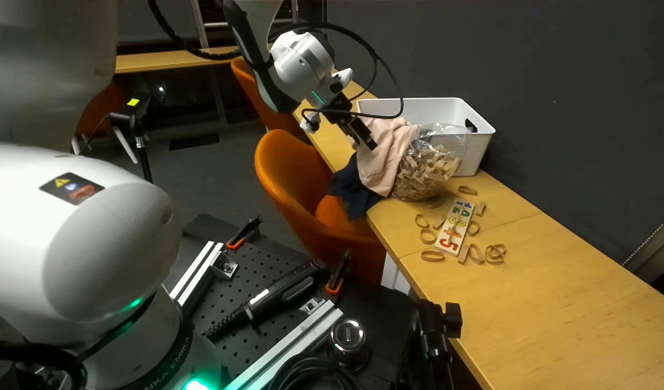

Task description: Put the peach and blue shirts in the basket

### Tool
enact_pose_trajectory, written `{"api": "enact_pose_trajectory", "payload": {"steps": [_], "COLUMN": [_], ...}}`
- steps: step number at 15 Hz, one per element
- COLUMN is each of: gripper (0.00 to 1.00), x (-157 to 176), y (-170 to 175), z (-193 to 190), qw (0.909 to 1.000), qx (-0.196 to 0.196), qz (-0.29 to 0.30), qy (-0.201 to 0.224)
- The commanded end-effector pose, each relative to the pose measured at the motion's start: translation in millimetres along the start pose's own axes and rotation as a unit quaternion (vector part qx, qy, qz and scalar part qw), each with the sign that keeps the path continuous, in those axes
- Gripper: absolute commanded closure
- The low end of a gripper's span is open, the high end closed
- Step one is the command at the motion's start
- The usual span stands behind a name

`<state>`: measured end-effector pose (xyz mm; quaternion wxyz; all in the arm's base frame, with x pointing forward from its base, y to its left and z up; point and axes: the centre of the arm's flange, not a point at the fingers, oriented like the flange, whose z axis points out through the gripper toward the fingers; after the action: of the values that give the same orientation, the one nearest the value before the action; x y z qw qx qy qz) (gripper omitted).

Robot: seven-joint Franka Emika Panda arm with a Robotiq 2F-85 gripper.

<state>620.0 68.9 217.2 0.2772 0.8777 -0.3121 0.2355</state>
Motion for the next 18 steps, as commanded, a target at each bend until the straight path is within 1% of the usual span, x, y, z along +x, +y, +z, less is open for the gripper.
{"api": "enact_pose_trajectory", "payload": {"steps": [1, 2, 4, 6, 9, 10, 12, 14, 17, 18], "gripper": [0.32, 0.42, 0.58, 0.71, 0.95, 0.99, 1.0, 0.98, 0.98, 0.98], "x": [5.1, 4.4, 3.7, 4.1, 5.0, 5.5, 4.6, 8.6, 33.2, 45.9], "y": [-8.7, -9.4, -11.1, -12.0, -13.6, -15.3, -17.9, -17.5, -12.8, -11.0], "z": [0.1, -0.7, -2.4, -1.1, 0.4, -1.5, -10.8, -26.7, -46.1, -52.8], "qw": [0.9998, 0.9997, 0.9997, 0.9996, 0.9994, 0.9994, 0.9993, 0.9993, 0.9992, 0.9992], "qx": [0.014, 0.016, 0.019, 0.022, 0.028, 0.028, 0.028, 0.029, 0.023, 0.02], "qz": [-0.012, -0.012, -0.013, -0.014, -0.014, -0.015, -0.016, -0.01, -0.001, 0.005], "qy": [0.011, 0.011, 0.013, 0.013, 0.013, 0.013, 0.016, 0.024, 0.032, 0.033]}}
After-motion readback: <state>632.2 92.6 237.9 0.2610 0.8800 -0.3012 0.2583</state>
